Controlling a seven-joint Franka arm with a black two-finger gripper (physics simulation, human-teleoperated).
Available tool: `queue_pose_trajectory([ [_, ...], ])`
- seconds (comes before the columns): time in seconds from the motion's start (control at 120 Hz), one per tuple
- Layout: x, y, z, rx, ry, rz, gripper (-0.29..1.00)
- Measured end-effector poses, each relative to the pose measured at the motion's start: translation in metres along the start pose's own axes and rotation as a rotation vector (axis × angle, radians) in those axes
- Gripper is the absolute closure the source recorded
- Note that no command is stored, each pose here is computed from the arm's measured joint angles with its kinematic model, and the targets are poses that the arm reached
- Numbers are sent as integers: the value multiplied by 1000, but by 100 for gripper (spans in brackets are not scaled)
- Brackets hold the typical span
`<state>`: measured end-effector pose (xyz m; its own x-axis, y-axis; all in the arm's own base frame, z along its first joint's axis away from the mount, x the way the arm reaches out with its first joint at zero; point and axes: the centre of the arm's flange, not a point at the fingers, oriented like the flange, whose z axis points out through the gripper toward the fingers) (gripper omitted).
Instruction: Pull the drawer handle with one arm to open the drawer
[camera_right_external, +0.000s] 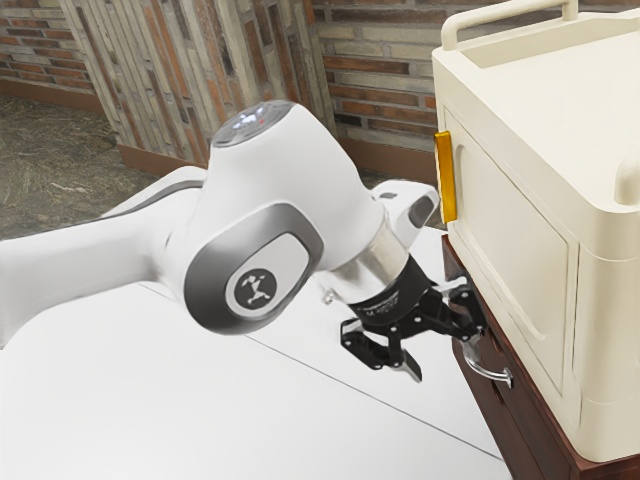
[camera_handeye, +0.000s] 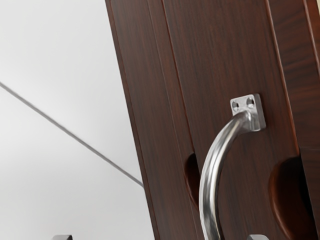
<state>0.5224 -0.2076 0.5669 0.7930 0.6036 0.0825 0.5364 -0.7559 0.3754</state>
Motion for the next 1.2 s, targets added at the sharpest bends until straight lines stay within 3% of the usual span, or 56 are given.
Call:
queue_pose_trajectory([
  [1.2,-7,-31,-2,12,-12,-36,36],
])
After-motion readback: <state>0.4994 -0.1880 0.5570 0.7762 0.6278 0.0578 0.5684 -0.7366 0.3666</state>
